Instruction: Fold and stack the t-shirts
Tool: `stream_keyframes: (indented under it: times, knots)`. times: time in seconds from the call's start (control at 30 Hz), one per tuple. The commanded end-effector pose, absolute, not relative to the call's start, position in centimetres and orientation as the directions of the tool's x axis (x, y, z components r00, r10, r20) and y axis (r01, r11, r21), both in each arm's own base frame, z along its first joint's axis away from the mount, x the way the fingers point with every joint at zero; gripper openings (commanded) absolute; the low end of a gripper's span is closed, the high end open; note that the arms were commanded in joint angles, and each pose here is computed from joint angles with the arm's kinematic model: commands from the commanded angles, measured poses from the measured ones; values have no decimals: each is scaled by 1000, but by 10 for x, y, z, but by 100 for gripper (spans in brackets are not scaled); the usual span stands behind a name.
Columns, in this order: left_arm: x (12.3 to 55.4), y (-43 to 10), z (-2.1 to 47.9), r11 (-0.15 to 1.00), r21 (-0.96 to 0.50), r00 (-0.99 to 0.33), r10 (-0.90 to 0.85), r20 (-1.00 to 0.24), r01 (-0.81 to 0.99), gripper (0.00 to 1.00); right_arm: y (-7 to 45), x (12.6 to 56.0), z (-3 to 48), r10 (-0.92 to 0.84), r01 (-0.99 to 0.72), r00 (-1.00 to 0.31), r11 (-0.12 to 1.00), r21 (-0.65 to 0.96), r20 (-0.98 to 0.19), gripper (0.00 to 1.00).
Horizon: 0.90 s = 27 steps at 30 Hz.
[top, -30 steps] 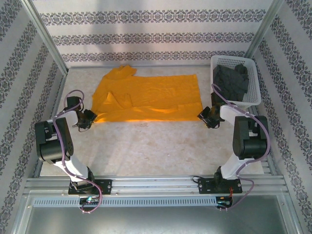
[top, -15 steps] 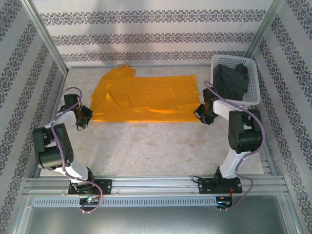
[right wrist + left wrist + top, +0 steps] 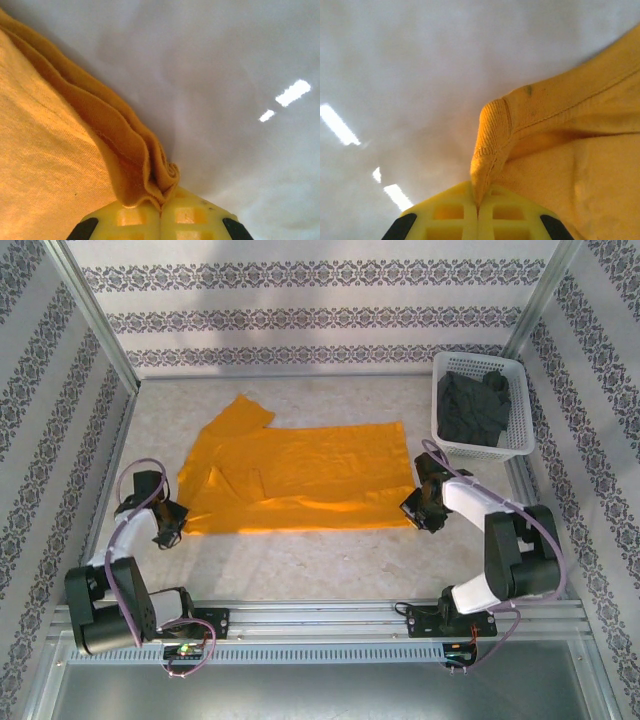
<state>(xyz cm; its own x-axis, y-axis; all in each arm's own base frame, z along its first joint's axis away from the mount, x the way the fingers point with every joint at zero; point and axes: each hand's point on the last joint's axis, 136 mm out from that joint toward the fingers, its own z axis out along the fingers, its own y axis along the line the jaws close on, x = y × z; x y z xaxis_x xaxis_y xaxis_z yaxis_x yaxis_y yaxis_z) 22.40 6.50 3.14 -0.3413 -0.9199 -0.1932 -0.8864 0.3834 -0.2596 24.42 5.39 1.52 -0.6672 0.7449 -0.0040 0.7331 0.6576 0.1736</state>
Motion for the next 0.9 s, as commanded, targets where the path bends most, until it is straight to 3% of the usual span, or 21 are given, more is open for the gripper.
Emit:
stream_keyframes:
  times: [0.0, 0.13, 0.23, 0.37, 0.5, 0.57, 0.67, 0.87]
  knots:
    - [192, 75, 25, 305, -167, -269, -940, -208, -938, 2, 42, 212, 12, 770, 766, -639, 637, 87, -7, 0]
    - [193, 79, 44, 323, -151, -282, -928, -243, -934, 38, 41, 219, 28, 736, 726, -674, 675, 132, -59, 27]
    - [209, 81, 81, 393, -172, -323, -886, -332, -903, 49, 53, 244, 63, 657, 619, -734, 751, 230, -169, 38]
    - [260, 45, 120, 582, -309, -462, -800, -383, -752, 44, 109, 285, 112, 462, 303, -833, 841, 448, -305, 45]
    - [309, -35, 134, 820, -335, -704, -571, -423, -464, 39, 186, 308, 145, 291, -17, -890, 747, 665, -350, 38]
    - [322, -70, 126, 880, -314, -780, -465, -419, -356, 35, 208, 311, 157, 233, -110, -892, 719, 686, -387, 37]
    - [341, -109, 112, 932, -280, -849, -331, -412, -228, 28, 228, 314, 165, 196, -163, -897, 688, 707, -397, 36]
    - [365, -130, 74, 973, -168, -914, -207, -348, -156, 28, 239, 318, 162, 239, -123, -911, 620, 775, -336, 40]
